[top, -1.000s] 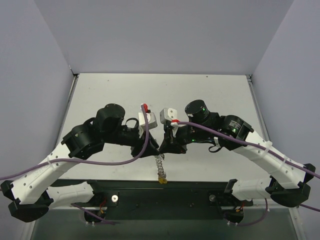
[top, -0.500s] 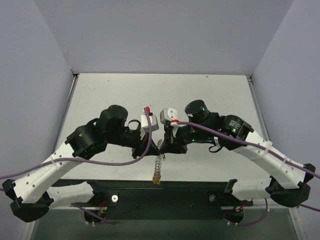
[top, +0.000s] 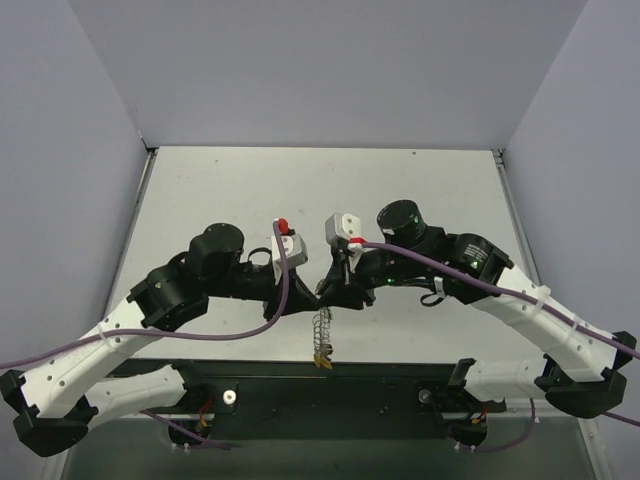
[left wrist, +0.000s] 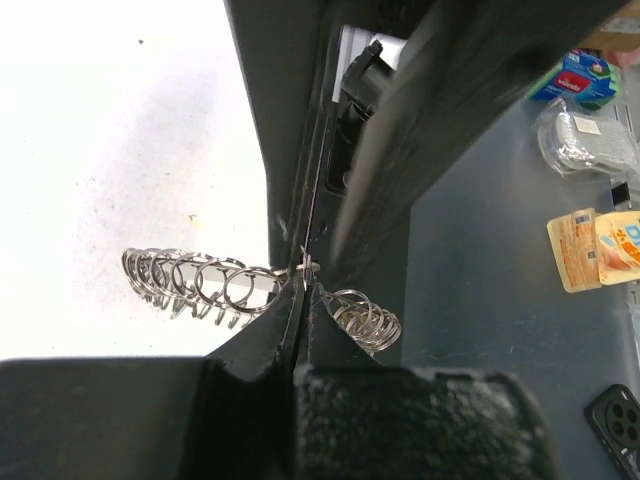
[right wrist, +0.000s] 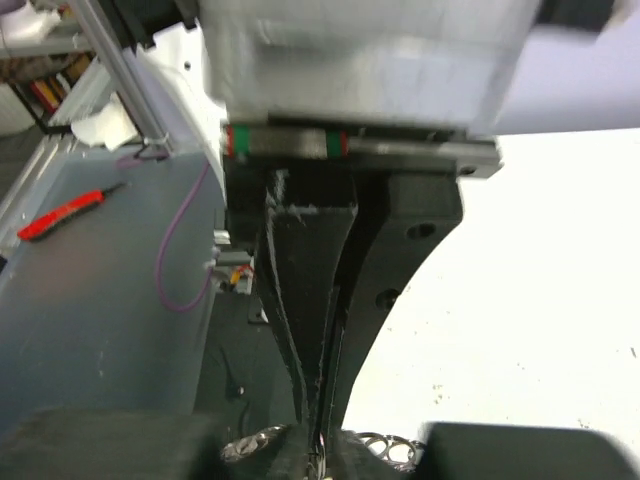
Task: Put the keys on the keyring
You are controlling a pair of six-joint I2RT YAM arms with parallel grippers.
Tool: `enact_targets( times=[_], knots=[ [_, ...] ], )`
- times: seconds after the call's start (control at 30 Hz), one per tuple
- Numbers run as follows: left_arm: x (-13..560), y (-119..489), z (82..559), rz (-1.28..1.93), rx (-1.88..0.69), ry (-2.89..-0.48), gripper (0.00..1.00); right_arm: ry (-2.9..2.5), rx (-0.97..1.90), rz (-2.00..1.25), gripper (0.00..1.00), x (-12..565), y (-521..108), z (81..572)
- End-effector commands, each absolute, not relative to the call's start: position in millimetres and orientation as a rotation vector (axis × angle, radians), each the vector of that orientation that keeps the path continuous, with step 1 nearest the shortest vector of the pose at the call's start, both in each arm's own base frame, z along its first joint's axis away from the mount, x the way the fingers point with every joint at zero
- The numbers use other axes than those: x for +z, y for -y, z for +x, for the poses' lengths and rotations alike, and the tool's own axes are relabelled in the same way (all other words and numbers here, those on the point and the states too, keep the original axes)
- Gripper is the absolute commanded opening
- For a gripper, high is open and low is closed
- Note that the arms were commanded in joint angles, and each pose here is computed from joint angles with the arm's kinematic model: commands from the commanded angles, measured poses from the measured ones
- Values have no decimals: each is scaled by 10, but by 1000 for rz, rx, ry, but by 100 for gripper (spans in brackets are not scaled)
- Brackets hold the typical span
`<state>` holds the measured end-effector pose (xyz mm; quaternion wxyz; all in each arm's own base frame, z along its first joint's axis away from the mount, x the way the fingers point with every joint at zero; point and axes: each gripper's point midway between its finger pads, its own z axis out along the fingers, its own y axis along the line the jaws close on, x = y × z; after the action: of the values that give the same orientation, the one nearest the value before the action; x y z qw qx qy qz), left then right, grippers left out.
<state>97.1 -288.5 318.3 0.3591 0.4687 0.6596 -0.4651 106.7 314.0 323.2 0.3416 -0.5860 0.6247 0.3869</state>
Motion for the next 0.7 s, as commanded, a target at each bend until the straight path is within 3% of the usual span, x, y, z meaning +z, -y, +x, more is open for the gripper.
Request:
enact_targets(
  times=[0.0, 0.07, 0.23, 0.53, 0.67],
  knots=[
    [3494, 2952, 1092, 1090, -1214, -1540, 0, -1380, 1062, -1394, 32, 3828, -3113, 1034],
    [3487, 2945, 1087, 1070, -1224, -1527, 0, -1369, 1068, -1369, 43, 3840, -3086, 1033],
    [3601, 2936, 1112, 988, -1246, -1413, 0, -1330, 1072, -1311, 55, 3933, -3004, 1056],
    [3993, 2722, 1120, 751, -1272, -1109, 0, -1395, 1075, -1296, 56, 3757, -2991, 1125],
    [4065, 2679, 1109, 709, -1288, -1050, 0, -1404, 1066, -1285, 46, 3730, -3002, 1161]
  ],
)
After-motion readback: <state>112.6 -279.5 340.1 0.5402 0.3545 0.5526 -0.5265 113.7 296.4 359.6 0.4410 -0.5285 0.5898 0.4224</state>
